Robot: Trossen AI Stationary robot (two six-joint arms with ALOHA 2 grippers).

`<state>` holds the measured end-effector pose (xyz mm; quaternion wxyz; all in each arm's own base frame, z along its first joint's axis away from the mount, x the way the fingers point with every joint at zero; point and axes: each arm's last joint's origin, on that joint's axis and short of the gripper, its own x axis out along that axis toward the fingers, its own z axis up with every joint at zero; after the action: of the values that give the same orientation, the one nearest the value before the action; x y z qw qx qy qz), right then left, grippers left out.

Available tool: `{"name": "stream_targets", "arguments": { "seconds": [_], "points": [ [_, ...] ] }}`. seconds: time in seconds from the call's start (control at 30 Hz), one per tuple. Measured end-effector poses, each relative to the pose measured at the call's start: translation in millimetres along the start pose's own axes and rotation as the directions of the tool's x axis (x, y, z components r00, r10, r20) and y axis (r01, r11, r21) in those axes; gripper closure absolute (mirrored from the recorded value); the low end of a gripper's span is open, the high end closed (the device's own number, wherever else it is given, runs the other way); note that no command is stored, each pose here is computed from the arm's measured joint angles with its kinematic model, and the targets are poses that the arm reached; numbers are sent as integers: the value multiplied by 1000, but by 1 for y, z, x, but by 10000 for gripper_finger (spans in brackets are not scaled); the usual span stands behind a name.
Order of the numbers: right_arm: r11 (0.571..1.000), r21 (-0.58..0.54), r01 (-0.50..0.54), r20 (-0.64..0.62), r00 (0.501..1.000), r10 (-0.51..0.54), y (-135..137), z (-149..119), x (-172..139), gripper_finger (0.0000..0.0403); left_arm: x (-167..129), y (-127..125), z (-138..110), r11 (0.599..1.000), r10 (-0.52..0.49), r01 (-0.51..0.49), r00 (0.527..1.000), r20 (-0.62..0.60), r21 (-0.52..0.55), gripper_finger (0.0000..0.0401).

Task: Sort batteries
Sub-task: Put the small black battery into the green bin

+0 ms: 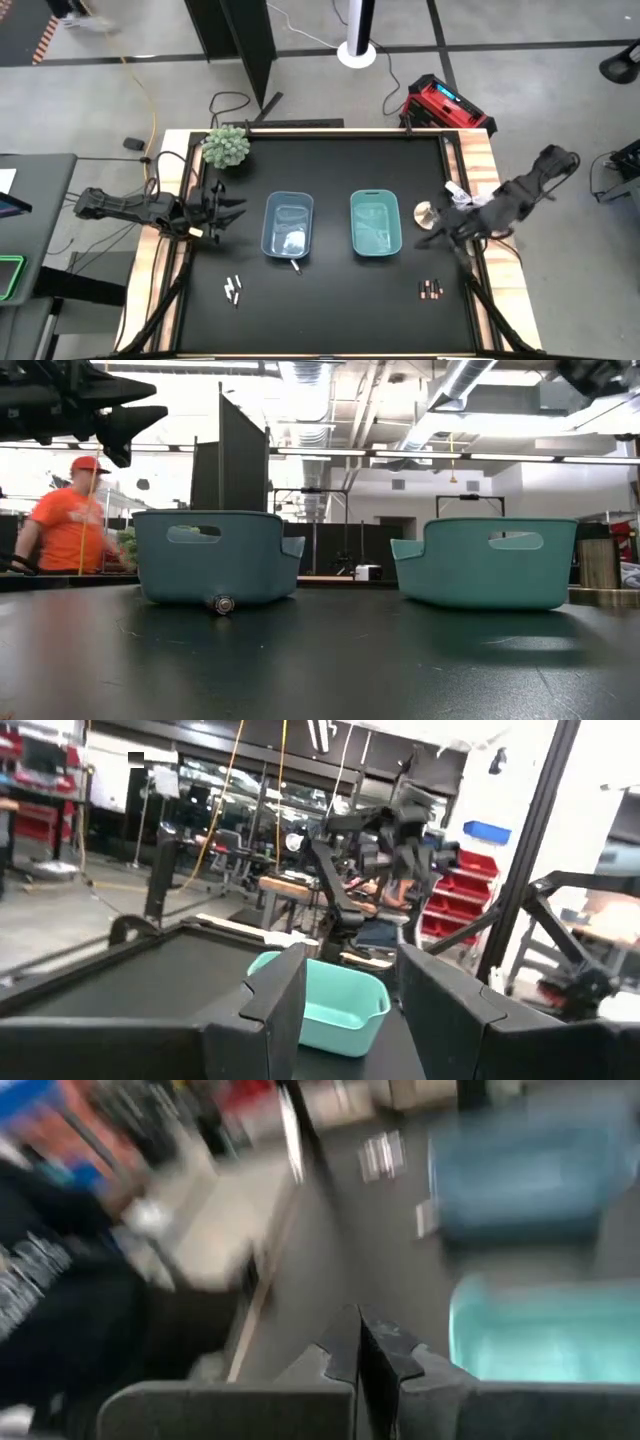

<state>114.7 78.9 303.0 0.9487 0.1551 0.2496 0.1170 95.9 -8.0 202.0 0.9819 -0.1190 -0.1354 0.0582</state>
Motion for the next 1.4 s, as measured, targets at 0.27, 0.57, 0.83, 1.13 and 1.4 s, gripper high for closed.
{"name": "stream_targets", "arguments": {
  "seconds": [0.27, 0.57, 0.83, 1.13, 1.4],
  "points": [
    [931, 159, 329, -567, 803, -186, 42, -35, 45, 377, 0, -1, 0, 999, -31, 31, 999, -6, -20, 248],
    [784, 254, 566, -676, 684, -275, 71, -67, 72, 377, 0, -1, 1, 999, -32, 32, 999, -2, -13, 248],
    [538, 273, 797, -755, 524, -394, 72, -91, 74, 397, 0, -1, 1, 999, -27, 27, 1000, 1, 37, 248],
    [390, 337, 857, -758, 493, -427, 84, -114, 79, 354, 0, 0, -2, 999, -21, 22, 999, -25, 41, 248],
    [322, 347, 881, -757, 466, -459, 85, -136, 89, 297, 0, 0, -2, 999, -20, 21, 999, -31, 43, 248]
  ]
}}
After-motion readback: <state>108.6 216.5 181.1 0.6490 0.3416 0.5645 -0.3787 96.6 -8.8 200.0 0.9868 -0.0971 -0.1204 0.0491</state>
